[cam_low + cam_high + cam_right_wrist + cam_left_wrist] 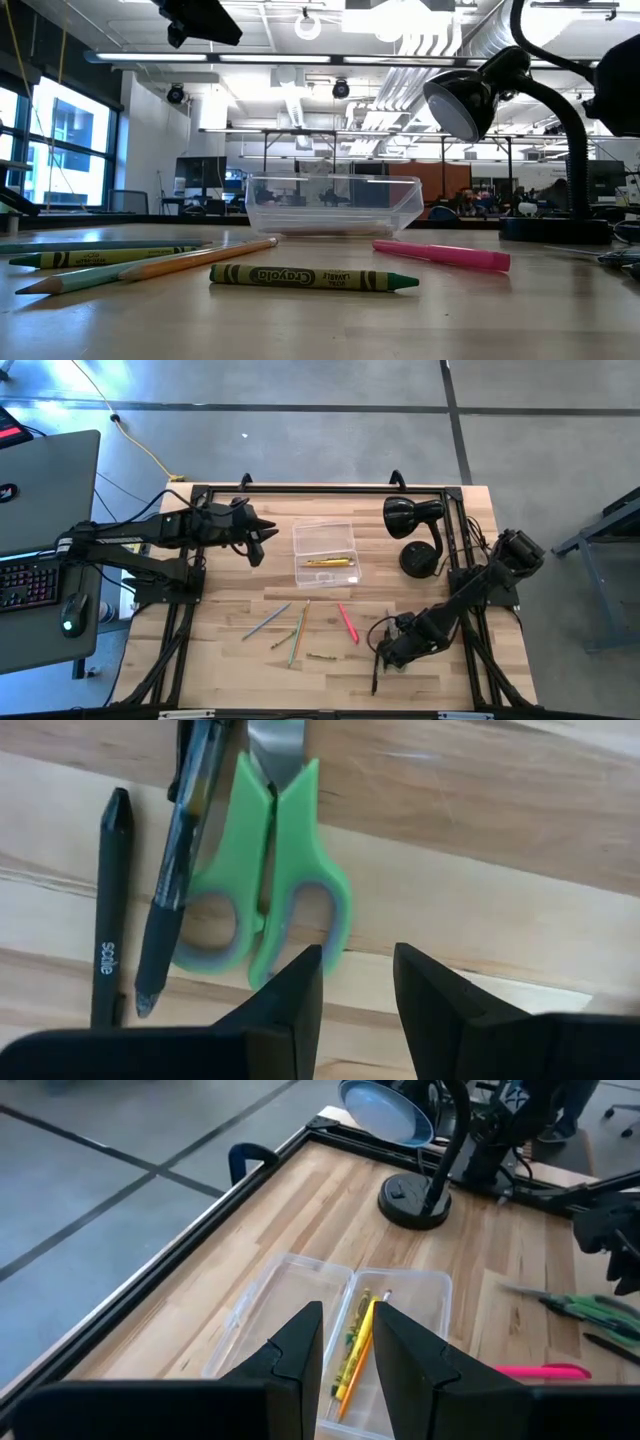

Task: Pick & place school supplies into a supply box
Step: Put the green scissors into the transparent supply box

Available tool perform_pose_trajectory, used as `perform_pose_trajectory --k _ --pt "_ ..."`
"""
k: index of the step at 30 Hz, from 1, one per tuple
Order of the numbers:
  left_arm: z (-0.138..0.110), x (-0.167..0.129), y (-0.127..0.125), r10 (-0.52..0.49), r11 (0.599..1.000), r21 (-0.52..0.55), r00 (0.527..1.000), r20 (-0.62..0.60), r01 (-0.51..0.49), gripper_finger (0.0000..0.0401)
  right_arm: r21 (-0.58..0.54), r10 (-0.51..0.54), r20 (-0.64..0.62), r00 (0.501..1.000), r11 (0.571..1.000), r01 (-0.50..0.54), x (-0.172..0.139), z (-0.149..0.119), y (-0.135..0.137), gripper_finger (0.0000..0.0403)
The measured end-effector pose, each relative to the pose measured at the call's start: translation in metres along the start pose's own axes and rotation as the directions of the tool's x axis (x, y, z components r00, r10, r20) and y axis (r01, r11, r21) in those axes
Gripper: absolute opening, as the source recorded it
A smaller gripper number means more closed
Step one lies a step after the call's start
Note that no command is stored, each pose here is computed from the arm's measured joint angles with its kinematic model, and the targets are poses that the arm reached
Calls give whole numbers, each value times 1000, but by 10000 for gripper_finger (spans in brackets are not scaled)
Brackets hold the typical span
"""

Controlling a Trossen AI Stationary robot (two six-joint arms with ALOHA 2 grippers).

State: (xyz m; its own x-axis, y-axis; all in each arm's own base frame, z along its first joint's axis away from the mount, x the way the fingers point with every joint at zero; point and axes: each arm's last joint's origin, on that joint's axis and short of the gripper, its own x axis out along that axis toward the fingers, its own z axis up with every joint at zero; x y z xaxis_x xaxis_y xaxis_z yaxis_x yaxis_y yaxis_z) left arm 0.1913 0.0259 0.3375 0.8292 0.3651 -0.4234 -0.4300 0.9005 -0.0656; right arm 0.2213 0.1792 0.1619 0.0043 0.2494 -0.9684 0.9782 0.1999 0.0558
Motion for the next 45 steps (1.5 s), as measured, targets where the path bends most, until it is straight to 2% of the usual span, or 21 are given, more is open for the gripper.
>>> perform_pose_trajectory --k 10,17,21,27,31,36,41,45 --pt "0 0 1 41 999 8 999 7 -41 122 8 -29 -47 999 1000 29 21 -1 8 103" --pt "0 0 1 41 999 8 999 7 -41 122 -4 -60 -17 998 998 60 33 1 10 101" --pt "0 0 1 41 999 8 999 7 -41 122 -20 -66 48 997 998 67 35 4 8 78" --pt "0 0 1 43 999 7 999 8 -44 122 -70 -96 112 989 992 104 34 7 4 10" --pt "0 0 1 43 999 7 999 8 -44 122 -86 -123 131 984 987 135 34 7 1 16" --pt "0 0 1 43 999 7 999 8 -44 122 -97 -141 176 974 982 159 25 0 4 5" --pt "0 0 1 43 999 7 999 9 -43 122 -93 -222 294 930 961 259 -1 -9 6 8" --pt "0 0 1 43 999 6 999 11 -43 122 -166 -279 414 867 913 373 -31 -12 9 4"
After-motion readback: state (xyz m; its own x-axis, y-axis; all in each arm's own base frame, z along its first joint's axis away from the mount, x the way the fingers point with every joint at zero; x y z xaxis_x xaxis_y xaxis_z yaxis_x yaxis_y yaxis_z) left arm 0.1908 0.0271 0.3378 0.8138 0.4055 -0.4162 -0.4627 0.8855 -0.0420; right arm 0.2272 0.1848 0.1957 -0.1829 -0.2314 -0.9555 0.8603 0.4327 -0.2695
